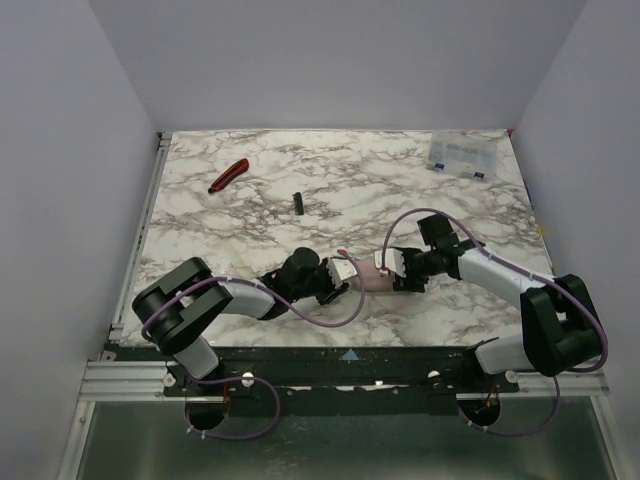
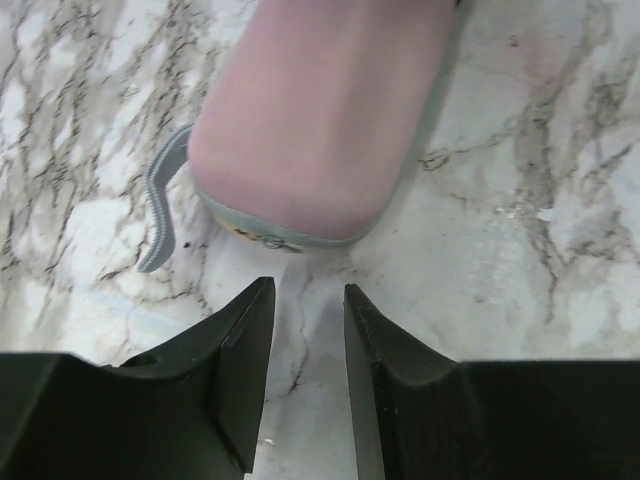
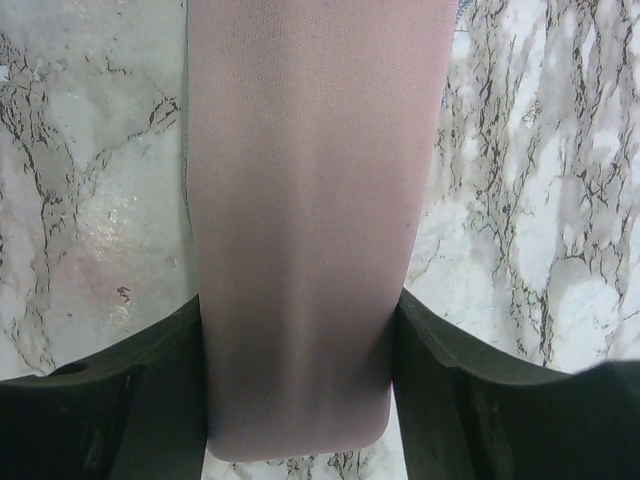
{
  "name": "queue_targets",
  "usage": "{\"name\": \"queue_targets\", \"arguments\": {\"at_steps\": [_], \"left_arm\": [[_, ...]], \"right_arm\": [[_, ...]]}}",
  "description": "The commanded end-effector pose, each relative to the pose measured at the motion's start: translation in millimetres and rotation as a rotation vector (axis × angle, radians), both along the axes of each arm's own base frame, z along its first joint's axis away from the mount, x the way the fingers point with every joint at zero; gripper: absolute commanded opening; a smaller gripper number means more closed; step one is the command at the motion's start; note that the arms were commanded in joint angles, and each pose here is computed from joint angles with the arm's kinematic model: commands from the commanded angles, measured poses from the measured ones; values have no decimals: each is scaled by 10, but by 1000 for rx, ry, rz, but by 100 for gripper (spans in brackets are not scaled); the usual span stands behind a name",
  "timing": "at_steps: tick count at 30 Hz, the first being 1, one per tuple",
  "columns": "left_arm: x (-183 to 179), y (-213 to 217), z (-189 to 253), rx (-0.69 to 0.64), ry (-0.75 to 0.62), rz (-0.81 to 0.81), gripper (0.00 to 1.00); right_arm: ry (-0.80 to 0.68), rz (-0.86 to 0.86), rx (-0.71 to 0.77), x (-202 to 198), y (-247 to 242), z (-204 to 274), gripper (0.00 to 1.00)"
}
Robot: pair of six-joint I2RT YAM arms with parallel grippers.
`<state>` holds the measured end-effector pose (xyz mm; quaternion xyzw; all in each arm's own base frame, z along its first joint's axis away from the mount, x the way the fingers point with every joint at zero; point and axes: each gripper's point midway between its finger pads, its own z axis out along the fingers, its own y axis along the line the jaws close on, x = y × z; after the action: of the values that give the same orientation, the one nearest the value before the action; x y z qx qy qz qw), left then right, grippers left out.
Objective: Open the umbrella
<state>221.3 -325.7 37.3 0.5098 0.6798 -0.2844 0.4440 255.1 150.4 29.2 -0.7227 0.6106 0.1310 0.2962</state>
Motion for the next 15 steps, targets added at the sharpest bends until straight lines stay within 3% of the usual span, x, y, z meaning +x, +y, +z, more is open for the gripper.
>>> {"name": "queue_targets", "arguments": {"at_steps": [1,8,15], "left_arm": [[347,55,20,28,-93,143,35],[481,15,54,11,-140,208,39],[366,-98,106,-46,-159,157,41]], "right_arm": [[126,-55,-108,-311,-255,-301,31],[180,-117,-104,-346,-257,-267,27],[315,-152,-83,-437,-179,-188,13]]}}
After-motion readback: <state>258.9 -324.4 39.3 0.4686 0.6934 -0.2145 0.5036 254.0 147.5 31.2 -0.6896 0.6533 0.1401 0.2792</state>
